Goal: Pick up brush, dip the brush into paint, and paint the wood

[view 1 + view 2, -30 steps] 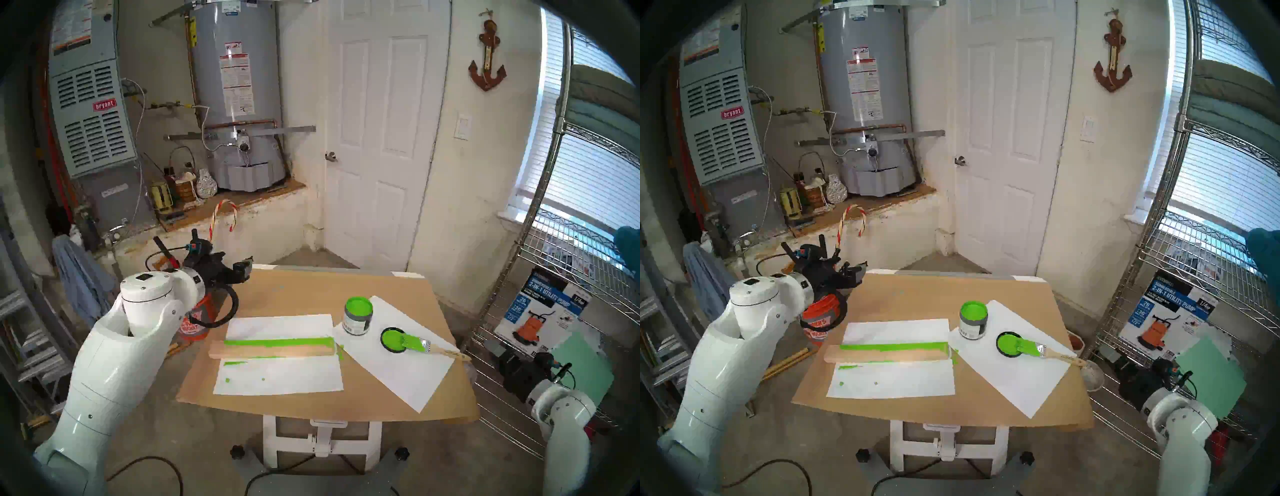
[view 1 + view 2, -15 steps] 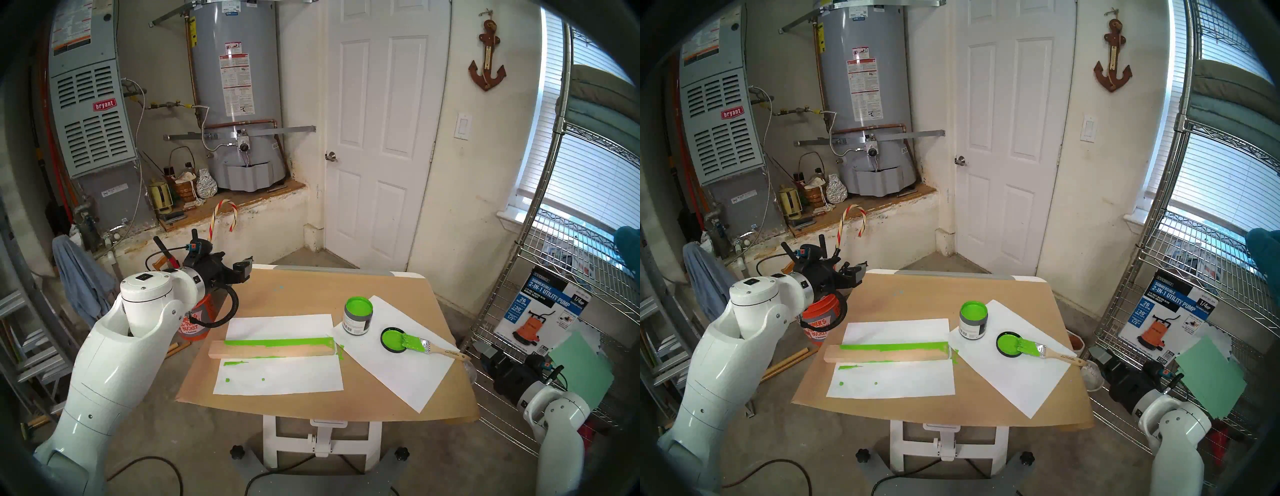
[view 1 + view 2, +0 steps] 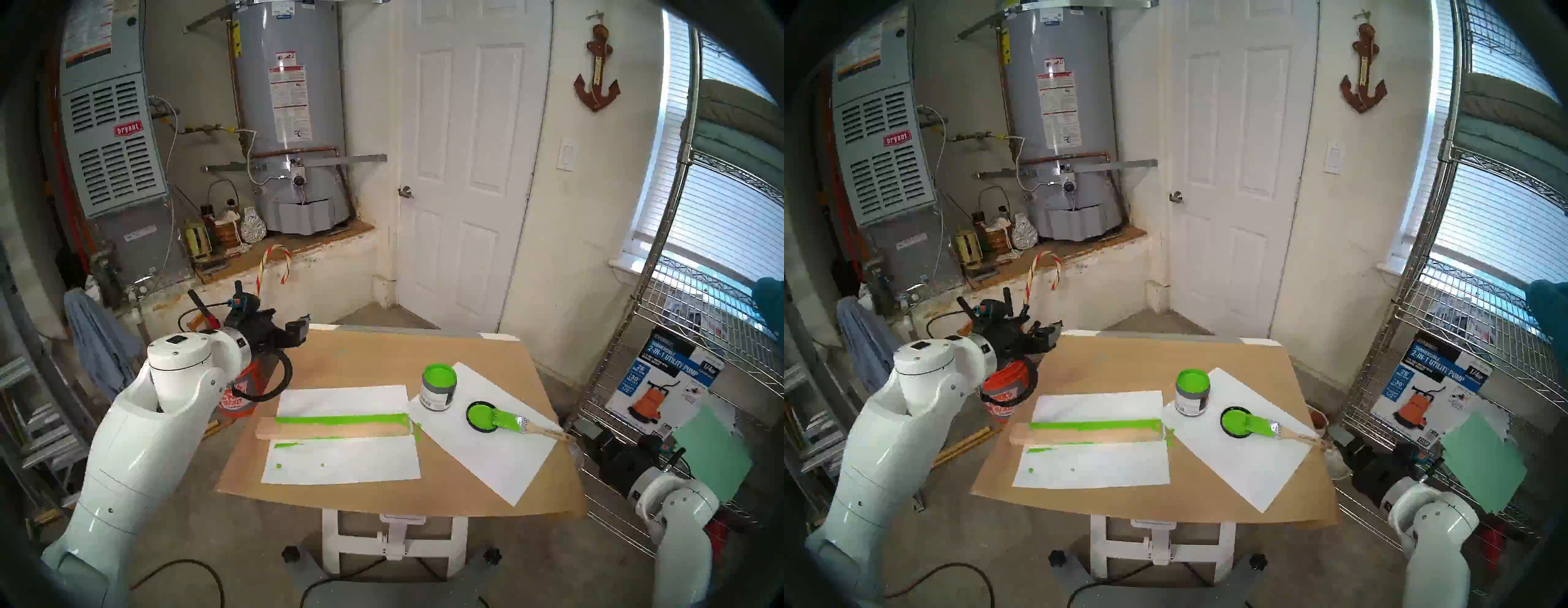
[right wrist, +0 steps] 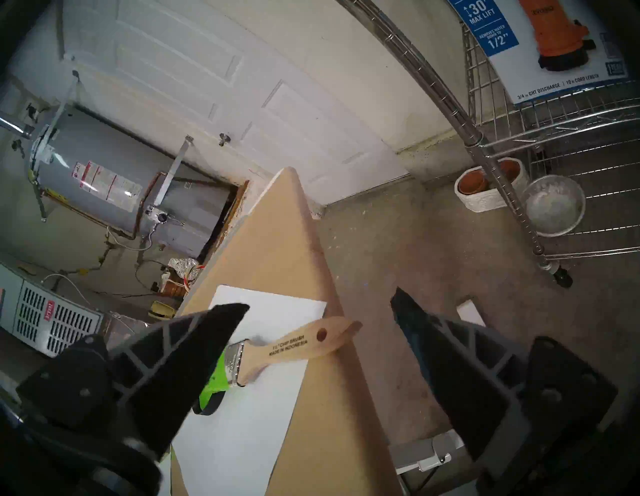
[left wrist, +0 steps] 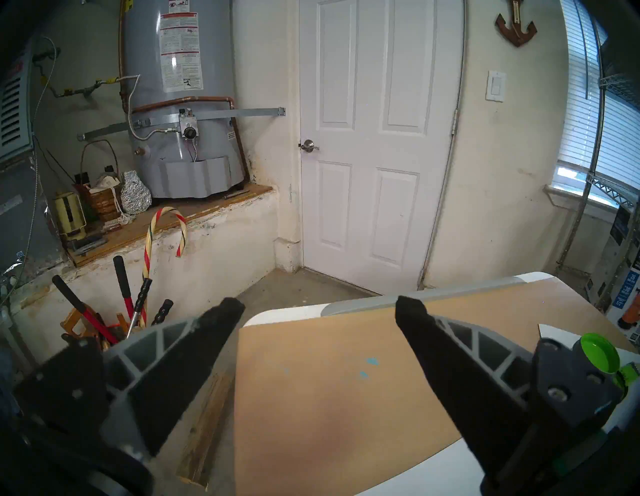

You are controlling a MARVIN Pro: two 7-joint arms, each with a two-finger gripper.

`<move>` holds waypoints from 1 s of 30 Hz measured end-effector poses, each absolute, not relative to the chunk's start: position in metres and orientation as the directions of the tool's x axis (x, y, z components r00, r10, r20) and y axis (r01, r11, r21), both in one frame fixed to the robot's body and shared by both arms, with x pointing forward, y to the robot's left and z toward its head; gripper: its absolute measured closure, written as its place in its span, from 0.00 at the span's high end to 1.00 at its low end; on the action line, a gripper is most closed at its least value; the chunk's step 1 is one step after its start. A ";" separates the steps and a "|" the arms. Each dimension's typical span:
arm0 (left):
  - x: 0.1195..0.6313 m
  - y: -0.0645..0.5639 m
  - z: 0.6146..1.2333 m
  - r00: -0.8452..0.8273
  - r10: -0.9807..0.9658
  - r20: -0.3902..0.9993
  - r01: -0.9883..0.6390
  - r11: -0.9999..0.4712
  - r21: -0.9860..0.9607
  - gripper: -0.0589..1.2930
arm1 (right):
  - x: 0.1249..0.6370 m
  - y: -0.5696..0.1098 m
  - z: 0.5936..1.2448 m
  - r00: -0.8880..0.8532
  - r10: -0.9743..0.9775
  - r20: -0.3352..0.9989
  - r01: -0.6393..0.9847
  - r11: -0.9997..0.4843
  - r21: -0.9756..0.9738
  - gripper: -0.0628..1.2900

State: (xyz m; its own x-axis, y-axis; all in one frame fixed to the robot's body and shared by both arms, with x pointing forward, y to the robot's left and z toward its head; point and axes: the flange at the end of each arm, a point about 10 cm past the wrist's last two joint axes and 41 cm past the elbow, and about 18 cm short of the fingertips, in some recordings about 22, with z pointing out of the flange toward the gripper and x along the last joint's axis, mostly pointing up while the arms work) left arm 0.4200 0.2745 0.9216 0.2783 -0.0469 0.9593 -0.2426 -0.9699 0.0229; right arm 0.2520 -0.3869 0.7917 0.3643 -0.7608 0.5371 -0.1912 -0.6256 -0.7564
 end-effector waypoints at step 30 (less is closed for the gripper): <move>0.420 0.275 0.922 0.278 -0.047 0.959 -0.243 -0.970 0.023 0.97 | 0.258 -0.371 0.779 0.357 -0.788 0.502 -0.180 -0.585 -0.791 0.93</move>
